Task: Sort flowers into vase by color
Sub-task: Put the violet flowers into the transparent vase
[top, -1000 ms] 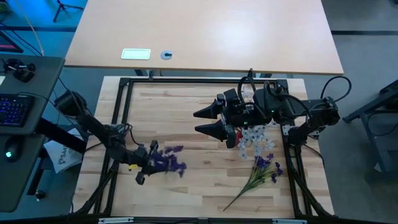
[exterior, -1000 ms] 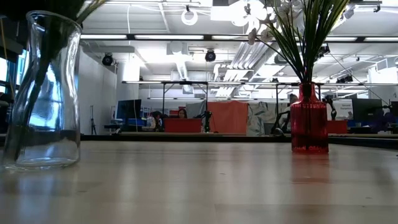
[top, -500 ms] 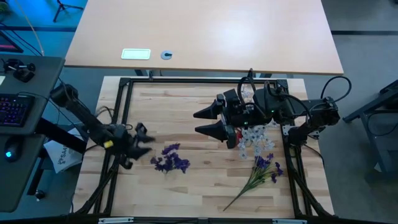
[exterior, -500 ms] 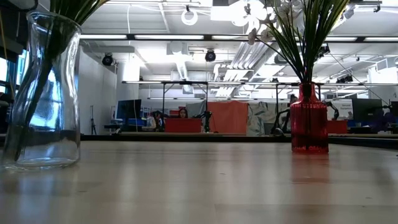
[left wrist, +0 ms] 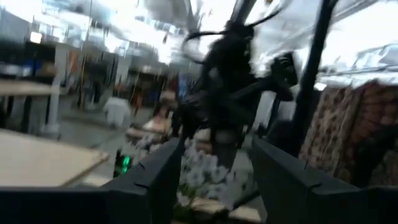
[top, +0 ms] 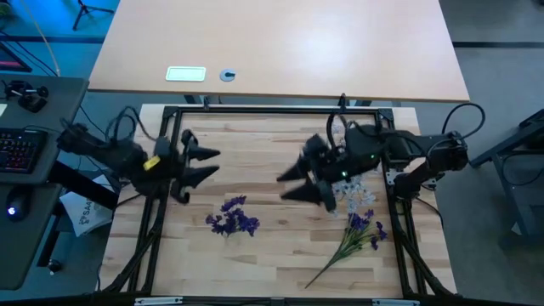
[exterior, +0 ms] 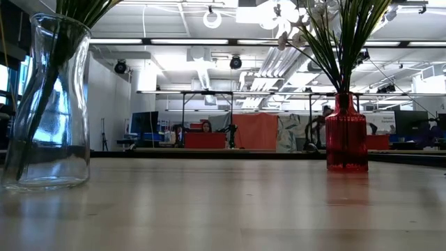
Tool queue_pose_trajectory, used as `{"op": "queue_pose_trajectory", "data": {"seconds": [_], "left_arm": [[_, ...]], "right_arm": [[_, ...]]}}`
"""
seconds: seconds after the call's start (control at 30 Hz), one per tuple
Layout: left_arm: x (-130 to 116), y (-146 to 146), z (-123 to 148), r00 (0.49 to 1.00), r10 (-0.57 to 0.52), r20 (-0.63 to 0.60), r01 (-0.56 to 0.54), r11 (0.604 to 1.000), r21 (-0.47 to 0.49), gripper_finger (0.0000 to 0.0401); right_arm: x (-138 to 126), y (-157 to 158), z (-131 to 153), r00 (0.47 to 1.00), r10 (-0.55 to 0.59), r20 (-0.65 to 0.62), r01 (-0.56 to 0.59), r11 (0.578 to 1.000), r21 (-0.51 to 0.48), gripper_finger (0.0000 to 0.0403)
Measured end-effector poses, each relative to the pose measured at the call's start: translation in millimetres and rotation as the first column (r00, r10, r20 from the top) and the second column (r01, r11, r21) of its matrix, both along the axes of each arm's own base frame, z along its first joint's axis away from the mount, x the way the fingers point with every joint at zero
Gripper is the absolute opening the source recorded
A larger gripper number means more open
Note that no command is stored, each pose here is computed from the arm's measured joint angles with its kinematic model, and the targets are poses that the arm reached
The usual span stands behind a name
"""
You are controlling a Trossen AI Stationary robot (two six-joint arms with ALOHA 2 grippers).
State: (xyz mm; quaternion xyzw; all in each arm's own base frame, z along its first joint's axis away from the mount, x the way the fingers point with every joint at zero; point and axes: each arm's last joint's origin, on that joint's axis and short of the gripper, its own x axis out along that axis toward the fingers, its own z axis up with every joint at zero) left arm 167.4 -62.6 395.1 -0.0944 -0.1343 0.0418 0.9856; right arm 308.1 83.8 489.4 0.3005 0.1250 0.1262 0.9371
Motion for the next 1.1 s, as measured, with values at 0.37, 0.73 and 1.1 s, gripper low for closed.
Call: {"op": "queue_pose_trajectory", "data": {"seconds": [0.37,0.73,1.1], "left_arm": [[8.8,41.6,22.8,0.998,0.049,-0.029,-0.053,0.988,-0.145,0.0182],[21.9,37.3,13.2,0.994,-0.09,-0.056,0.068,0.95,-0.306,0.0182],[25.3,34.1,11.2,0.987,-0.149,-0.062,0.121,0.936,-0.331,0.0182]], "right_arm": [[-24.2,90.2,-56.8,0.813,0.18,-0.553,-0.056,0.971,0.234,0.0287],[-73.1,188.7,-172.0,0.064,-0.263,-0.963,0.576,0.798,-0.18,0.0287],[-50.3,213.7,-248.3,-0.05,-0.357,-0.933,0.751,0.603,-0.271,0.0287]]}}
